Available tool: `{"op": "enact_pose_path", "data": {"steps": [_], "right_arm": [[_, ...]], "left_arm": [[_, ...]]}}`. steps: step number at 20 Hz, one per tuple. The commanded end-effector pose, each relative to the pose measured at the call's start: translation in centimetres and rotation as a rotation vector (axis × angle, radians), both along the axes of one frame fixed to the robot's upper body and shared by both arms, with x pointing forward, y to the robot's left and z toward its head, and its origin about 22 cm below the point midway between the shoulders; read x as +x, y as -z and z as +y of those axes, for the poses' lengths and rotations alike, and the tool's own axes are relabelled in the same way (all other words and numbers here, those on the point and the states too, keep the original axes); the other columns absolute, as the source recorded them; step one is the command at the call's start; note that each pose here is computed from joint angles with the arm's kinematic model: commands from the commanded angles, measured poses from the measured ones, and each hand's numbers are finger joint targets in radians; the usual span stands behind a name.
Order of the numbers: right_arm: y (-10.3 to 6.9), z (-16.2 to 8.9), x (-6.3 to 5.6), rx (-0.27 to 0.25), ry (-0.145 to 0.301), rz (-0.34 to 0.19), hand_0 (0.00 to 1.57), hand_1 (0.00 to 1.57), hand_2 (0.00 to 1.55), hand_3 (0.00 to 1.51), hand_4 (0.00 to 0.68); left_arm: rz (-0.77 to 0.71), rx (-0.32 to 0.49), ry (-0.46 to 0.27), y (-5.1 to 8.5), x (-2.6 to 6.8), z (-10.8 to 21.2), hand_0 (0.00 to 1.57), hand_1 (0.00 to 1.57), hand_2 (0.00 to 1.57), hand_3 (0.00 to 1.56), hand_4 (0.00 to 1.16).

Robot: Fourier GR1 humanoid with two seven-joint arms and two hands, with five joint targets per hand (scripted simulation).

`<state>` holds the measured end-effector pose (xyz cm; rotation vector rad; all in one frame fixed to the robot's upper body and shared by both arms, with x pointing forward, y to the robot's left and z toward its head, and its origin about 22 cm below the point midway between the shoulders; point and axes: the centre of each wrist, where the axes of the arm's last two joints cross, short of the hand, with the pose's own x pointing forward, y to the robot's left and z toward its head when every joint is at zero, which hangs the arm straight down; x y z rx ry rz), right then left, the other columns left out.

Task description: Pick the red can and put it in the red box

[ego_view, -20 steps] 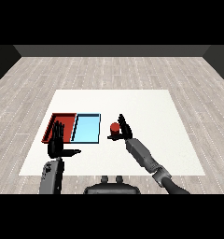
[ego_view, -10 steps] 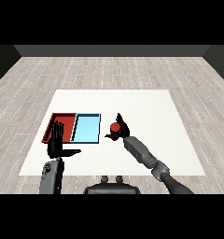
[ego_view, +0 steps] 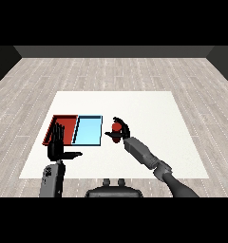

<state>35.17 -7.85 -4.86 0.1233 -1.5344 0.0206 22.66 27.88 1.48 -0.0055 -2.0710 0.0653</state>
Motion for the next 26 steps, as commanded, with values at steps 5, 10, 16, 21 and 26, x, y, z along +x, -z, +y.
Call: {"op": "enact_pose_path", "data": {"steps": [5, 10, 16, 21, 26], "right_arm": [[-0.2, -0.3, 1.0, -0.224, 0.099, 0.085, 1.48, 1.48, 1.46, 1.41, 0.514], [1.4, -0.7, -0.2, -0.307, 0.092, 0.134, 1.5, 1.5, 1.48, 1.42, 0.519], [-0.2, 1.0, 0.0, -0.251, 0.077, 0.036, 1.48, 1.48, 1.45, 1.38, 0.534], [-1.9, 1.8, 0.9, -0.222, 0.072, -0.069, 1.51, 1.51, 1.45, 1.39, 0.586], [-2.4, 1.3, 0.5, -0.223, 0.039, -0.118, 1.51, 1.51, 1.45, 1.39, 0.572]], "left_arm": [[-0.011, 0.009, -0.009, -0.1, 0.07, -0.8, 0.0, 0.0, 0.0, 0.0, 0.0], [0.013, 0.018, -0.01, 0.9, 0.35, -0.3, 0.0, 0.0, 0.0, 0.0, 0.0], [-0.001, 0.0, 0.007, 1.3, 1.13, 0.2, 0.0, 0.0, 0.0, 0.0, 0.0], [-0.02, 0.001, 0.035, 1.0, 0.7, -1.6, 0.0, 0.0, 0.0, 0.0, 0.0], [0.004, 0.022, 0.035, -0.1, -0.11, -1.9, 0.0, 0.0, 0.0, 0.0, 0.0]]}}
